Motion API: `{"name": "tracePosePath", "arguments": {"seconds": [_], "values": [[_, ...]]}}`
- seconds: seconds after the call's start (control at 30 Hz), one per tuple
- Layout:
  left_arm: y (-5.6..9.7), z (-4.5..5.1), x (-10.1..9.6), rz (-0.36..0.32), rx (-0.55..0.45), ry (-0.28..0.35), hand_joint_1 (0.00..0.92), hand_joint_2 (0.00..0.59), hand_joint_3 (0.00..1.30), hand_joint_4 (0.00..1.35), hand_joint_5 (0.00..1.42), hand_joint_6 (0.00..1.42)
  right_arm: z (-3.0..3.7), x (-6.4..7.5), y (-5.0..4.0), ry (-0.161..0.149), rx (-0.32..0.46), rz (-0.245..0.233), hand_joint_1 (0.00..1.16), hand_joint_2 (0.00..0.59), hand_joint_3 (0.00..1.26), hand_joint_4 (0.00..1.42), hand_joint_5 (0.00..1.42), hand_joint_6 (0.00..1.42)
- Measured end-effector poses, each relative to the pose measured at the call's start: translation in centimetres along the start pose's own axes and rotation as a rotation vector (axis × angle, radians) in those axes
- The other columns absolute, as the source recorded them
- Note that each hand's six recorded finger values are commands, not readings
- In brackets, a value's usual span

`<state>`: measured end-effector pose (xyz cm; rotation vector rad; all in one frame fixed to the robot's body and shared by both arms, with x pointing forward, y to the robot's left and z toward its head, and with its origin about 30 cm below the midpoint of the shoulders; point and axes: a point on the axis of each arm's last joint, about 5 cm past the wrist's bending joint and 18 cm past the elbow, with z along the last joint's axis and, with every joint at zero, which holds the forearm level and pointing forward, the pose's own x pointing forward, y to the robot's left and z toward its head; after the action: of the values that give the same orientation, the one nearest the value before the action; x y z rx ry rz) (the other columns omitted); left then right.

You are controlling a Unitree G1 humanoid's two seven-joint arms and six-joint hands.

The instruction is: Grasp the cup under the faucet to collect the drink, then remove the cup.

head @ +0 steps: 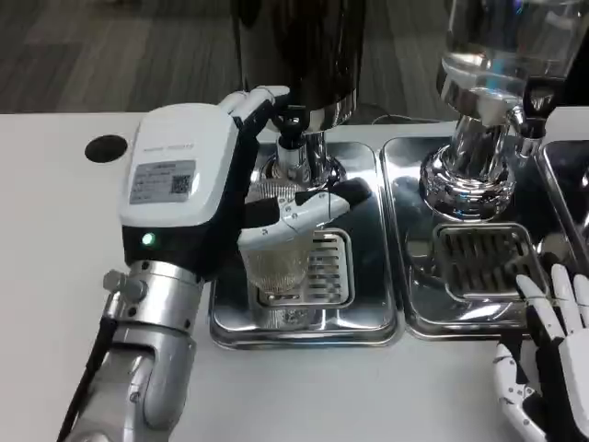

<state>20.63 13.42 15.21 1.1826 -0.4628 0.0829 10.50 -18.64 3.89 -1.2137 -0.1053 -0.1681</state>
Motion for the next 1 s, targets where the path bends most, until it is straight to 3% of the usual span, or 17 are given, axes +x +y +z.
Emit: {"name": "tracePosePath", "arguments": {"seconds": [0.6,1.0], "values": [[-0.4,-0.14,-0.7,0.021,-0.027,-0.014,0.0,0.063,0.47,0.52,0.73,0.93,0.31,0.1,-0.04,-0.011,0.003,-0.008,0.0,0.528,0.16,0.0,0.0,0.11],[-0.6,-0.43,-1.1,0.031,0.01,-0.029,0.0,0.064,0.49,0.53,0.74,0.94,0.53,0.2,0.08,-0.015,0.009,-0.007,0.0,0.528,0.16,0.0,0.0,0.11]]}}
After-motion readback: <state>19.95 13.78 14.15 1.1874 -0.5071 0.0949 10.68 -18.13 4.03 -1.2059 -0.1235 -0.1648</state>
